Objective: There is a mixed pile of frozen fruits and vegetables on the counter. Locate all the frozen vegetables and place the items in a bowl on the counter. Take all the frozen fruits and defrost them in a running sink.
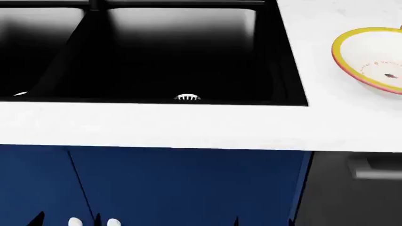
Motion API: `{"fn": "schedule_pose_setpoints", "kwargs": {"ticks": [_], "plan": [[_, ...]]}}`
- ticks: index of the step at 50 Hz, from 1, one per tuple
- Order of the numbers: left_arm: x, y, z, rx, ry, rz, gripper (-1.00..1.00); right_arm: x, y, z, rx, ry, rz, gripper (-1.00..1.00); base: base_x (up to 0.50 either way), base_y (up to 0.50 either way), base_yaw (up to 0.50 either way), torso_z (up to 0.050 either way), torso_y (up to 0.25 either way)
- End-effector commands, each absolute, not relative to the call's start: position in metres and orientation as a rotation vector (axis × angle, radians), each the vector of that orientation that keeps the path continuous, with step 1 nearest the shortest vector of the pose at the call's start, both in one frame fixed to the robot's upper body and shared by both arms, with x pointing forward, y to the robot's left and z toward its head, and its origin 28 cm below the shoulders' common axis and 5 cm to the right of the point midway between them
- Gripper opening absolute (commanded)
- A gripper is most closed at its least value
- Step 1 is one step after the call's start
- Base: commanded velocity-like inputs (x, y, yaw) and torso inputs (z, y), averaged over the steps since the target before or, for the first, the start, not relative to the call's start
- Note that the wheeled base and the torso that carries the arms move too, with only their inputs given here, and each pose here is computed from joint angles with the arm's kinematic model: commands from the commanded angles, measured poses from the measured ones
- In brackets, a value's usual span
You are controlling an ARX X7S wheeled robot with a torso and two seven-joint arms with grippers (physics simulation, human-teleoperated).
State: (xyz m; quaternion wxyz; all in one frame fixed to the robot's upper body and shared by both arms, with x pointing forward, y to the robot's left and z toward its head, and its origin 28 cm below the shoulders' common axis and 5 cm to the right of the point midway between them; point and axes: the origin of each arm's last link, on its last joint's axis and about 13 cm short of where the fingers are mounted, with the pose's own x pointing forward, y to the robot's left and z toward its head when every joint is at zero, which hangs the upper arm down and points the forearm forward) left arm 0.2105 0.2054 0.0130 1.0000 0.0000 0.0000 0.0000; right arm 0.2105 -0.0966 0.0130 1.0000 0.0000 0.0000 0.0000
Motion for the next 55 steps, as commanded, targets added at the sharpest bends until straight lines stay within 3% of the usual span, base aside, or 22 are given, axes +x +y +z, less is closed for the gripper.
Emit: {"fn": "schedule_pose_setpoints", "kwargs": {"ticks": [1,23,55], "plan": [[0.2096,0.2052,0.0139,0.0,0.0,0.0,1.0,0.2096,-0.0961,0.0137,0.0,0.0,0.0,1.0,0.0,0.0,0.0,0.0,0.0],[0.2083,0.2078,0.0146,-0.016,0.003,0.03,1.0,0.2071,-0.0954,0.0138,-0.024,-0.013,-0.002,1.0,0.0,0.0,0.0,0.001,0.0],[0.2072,0.2072,0.0144,-0.02,-0.014,0.008,1.0,0.2082,-0.095,0.0144,-0.039,-0.019,-0.006,1.0,0.0,0.0,0.0,0.05,0.0]]}}
